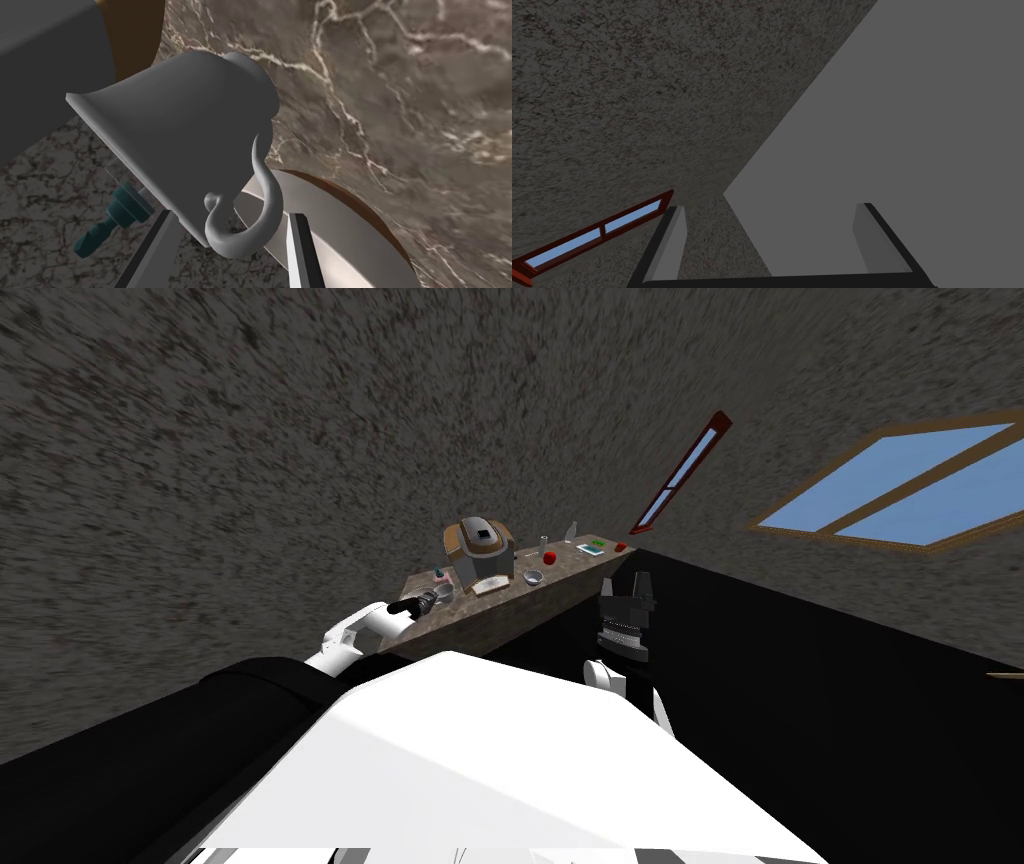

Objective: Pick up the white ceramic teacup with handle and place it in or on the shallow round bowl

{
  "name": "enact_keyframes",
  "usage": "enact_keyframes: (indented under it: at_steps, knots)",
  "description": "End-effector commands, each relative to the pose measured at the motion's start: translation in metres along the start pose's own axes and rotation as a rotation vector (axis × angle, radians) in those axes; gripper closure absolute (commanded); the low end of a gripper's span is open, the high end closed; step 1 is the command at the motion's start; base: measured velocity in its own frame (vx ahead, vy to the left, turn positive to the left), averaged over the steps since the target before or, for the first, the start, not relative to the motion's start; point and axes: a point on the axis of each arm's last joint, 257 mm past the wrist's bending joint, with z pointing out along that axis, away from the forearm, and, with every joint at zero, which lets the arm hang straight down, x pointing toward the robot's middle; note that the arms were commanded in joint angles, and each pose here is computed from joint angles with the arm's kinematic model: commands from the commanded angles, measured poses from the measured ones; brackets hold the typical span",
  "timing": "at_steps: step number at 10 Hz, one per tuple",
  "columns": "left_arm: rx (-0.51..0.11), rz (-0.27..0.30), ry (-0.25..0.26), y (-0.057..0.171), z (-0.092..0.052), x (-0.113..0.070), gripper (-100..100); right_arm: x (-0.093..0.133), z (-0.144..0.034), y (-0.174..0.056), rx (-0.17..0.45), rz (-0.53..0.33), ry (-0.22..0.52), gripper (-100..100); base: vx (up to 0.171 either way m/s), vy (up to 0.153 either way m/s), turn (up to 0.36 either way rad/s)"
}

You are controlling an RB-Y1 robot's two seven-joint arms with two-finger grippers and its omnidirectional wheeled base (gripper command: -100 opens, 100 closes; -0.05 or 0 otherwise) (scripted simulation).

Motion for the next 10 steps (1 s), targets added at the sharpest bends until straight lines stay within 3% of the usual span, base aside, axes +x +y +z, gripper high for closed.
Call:
enact_keyframes:
  at_steps: [1, 4, 10]
  knots:
    - [0.048, -0.015, -0.025, -0.016, -0.001, -0.012, 100, 0.0, 0.0, 0.0, 0.0, 0.0, 0.0, 0, -0.112, -0.058, 0.153]
    - [0.134, -0.07, -0.083, -0.05, 0.001, -0.043, 100, 0.0, 0.0, 0.0, 0.0, 0.0, 0.0, 0, -0.098, -0.051, 0.182]
    - [0.259, -0.186, -0.172, -0.09, 0.003, -0.094, 100, 0.0, 0.0, 0.0, 0.0, 0.0, 0.0, 0, -0.064, -0.053, 0.198]
